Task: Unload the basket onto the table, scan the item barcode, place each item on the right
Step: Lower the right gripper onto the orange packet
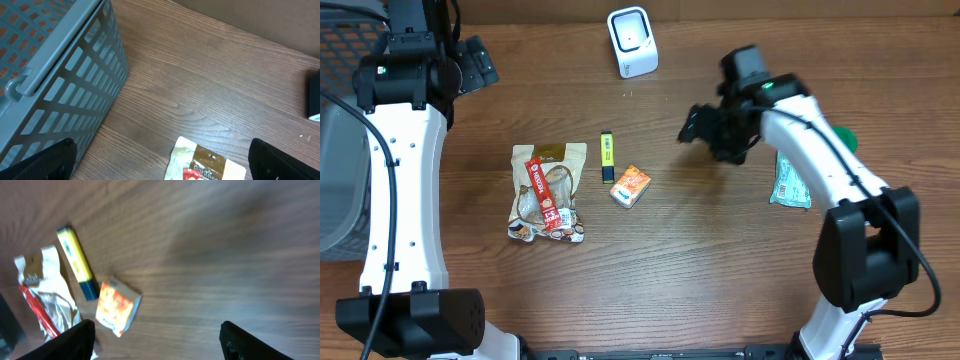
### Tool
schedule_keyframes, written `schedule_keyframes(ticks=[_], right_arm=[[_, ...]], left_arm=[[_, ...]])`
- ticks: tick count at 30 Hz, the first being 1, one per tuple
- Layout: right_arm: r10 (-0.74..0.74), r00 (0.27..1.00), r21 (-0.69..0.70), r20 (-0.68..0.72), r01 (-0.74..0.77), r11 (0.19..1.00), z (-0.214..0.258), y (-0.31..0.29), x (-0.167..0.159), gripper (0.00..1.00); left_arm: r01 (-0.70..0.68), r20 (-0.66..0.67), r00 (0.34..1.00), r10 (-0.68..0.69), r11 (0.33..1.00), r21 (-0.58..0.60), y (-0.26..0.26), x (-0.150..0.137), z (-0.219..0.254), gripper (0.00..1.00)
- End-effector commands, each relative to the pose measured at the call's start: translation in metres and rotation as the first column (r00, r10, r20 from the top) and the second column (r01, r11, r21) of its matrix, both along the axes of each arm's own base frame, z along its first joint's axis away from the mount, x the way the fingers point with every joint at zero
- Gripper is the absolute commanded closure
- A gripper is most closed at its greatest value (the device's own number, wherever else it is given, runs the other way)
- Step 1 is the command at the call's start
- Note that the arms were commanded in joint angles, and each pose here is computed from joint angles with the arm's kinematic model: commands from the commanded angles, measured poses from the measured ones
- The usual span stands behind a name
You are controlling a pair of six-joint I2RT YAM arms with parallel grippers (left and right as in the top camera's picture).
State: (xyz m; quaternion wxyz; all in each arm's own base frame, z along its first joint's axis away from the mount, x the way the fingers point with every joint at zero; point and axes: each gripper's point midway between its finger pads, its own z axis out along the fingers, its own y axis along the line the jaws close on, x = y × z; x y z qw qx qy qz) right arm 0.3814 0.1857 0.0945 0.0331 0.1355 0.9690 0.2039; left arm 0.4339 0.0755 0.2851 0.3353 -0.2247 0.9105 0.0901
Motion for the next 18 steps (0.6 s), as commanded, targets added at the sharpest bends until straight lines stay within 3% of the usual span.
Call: schedule_keyframes(ticks=[1,3,7,12,18], right_arm=[[-0.077,0.993,0.024,-0.091,0.079,0.997,-0.016,0.028,-0.021,0.17],[-0.108,0.987,0.029,-0.117,0.112,0.993,-0.023,0.043,-0.030,0.08],[-0.089,0.991,0.041,-0.101,0.094,0.995,-0.033,0.067,-0.041,0.21],[-0.171,0.983,-0.020,-0.064,0.170,0.985,-0.041,0.081,-0.046,0.40],[-0.245,0.970,-0.096,-0.002,0.243,0.965,-0.045,0.091,-0.053,0.44]], left_arm=[[-0.018,0.005,1.000,0.018,1.000,0.002,0.002,0.002,0.000,0.00],[-0.018,0.005,1.000,0.018,1.000,0.002,0.002,0.002,0.000,0.00],[-0.018,0.005,1.000,0.018,1.000,0.002,0.002,0.002,0.000,0.00],[-0.018,0.005,1.000,0.018,1.000,0.002,0.002,0.002,0.000,0.00],[-0.018,0.005,1.000,0.018,1.000,0.002,0.002,0.002,0.000,0.00]])
